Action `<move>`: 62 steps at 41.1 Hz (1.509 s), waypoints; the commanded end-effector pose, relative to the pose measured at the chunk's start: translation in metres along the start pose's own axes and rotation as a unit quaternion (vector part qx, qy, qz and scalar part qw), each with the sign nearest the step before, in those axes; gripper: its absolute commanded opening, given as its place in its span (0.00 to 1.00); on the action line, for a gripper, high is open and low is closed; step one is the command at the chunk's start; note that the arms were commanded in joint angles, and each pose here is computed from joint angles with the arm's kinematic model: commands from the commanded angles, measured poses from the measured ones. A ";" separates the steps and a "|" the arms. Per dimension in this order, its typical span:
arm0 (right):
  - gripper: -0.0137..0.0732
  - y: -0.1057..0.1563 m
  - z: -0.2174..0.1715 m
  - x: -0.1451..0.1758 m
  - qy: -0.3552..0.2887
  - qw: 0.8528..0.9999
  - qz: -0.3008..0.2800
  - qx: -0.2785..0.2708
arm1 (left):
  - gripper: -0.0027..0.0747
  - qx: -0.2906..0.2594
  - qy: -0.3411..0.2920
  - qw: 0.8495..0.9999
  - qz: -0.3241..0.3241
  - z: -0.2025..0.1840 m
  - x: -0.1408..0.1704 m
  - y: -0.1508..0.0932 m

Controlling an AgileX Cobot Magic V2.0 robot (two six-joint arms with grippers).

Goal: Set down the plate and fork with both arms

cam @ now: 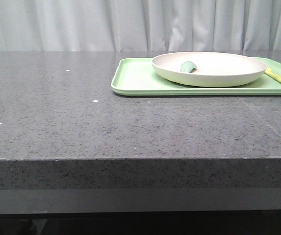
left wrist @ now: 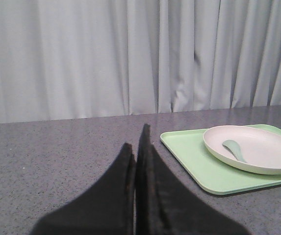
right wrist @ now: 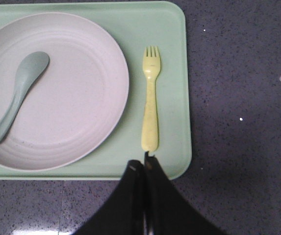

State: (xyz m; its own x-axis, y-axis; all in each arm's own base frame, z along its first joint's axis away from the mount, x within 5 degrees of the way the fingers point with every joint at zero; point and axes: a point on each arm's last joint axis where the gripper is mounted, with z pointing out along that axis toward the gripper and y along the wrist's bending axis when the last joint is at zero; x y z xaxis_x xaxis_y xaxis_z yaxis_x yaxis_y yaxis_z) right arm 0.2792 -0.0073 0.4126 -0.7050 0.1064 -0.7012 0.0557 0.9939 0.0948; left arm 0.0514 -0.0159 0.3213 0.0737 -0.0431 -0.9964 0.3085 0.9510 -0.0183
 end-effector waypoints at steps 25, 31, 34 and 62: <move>0.03 -0.013 -0.076 0.205 -0.300 0.954 -0.015 -0.008 | 0.01 0.005 -0.049 0.999 -0.009 -0.001 -0.015 -0.001; 0.03 -0.015 -0.082 0.232 -0.340 0.940 -0.017 -0.011 | 0.01 0.005 -0.049 0.999 -0.009 -0.001 -0.015 -0.001; 0.03 -0.015 -0.088 0.239 -0.362 0.932 -0.017 -0.012 | 0.01 0.005 -0.049 0.999 -0.009 -0.001 -0.015 -0.001; 0.03 -0.015 -0.091 0.242 -0.367 0.930 -0.018 -0.013 | 0.01 0.005 -0.049 0.999 -0.009 -0.001 -0.015 -0.001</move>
State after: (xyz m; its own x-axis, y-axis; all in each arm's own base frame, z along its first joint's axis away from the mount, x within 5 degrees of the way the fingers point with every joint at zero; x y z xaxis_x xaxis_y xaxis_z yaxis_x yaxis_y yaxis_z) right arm 0.0432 0.0012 0.2905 -0.1312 0.0831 -0.9879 0.0219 0.9965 0.0809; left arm 0.0514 -0.0159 0.3213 0.0737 -0.0431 -0.9964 0.3085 0.9510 -0.0183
